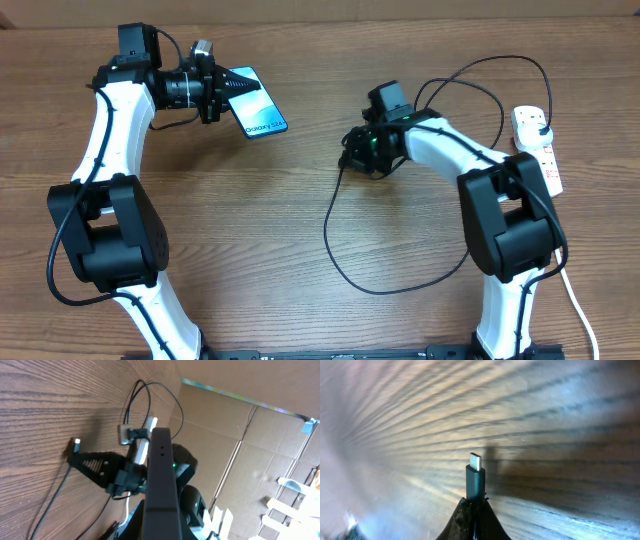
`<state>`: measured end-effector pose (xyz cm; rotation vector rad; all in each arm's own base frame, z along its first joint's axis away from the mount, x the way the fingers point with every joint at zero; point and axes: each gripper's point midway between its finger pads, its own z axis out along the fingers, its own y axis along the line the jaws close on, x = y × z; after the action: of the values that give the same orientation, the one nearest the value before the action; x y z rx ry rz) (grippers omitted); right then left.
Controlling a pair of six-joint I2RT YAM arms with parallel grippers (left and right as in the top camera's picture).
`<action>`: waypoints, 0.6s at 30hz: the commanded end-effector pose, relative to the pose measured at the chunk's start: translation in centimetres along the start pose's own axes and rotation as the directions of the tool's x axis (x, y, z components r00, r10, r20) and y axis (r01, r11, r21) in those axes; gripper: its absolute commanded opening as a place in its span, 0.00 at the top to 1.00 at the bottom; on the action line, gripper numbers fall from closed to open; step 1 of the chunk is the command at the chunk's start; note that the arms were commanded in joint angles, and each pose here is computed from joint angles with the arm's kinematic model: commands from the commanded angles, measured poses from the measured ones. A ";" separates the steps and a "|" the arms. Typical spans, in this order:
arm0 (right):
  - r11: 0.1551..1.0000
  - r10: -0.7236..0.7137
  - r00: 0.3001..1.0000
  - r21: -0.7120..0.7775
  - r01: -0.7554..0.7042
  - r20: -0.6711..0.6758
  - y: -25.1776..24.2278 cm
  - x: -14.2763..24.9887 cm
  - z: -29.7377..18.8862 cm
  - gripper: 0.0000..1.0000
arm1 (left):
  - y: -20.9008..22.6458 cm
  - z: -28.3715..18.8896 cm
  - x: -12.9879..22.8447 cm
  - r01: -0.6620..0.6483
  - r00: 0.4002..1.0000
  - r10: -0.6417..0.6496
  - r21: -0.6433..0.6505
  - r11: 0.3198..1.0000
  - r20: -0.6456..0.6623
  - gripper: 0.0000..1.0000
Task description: Plug charger to phone and switch on socket
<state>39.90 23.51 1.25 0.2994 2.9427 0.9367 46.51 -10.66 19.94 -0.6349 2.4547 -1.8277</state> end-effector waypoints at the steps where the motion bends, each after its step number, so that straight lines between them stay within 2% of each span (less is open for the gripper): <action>1: 0.930 -0.251 0.968 -0.276 0.244 0.010 4.9 0.1 -5.3 0.96 | -1.3 -0.1 0.5 -0.029 0.999 0.030 0.029 0.999 -0.017 0.96; 7: 0.817 -0.397 0.913 -0.416 0.399 0.096 8.9 2.2 -12.5 0.96 | -1.8 -0.1 0.9 -0.111 0.993 0.113 0.058 0.992 -0.033 0.96; 15: 0.754 -0.477 0.874 -0.468 0.461 0.094 10.9 7.2 -17.9 0.96 | -2.9 0.0 2.0 -0.223 0.970 0.234 0.137 0.965 -0.071 0.96; 18: 0.753 -0.489 0.871 -0.480 0.450 0.049 10.7 9.8 -19.1 0.96 | -3.9 0.1 2.9 -0.264 0.953 0.287 0.200 0.944 -0.099 0.96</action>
<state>32.18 22.72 21.08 -0.3585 2.5860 1.4905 45.97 -11.29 21.28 -0.3711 2.3767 -1.8816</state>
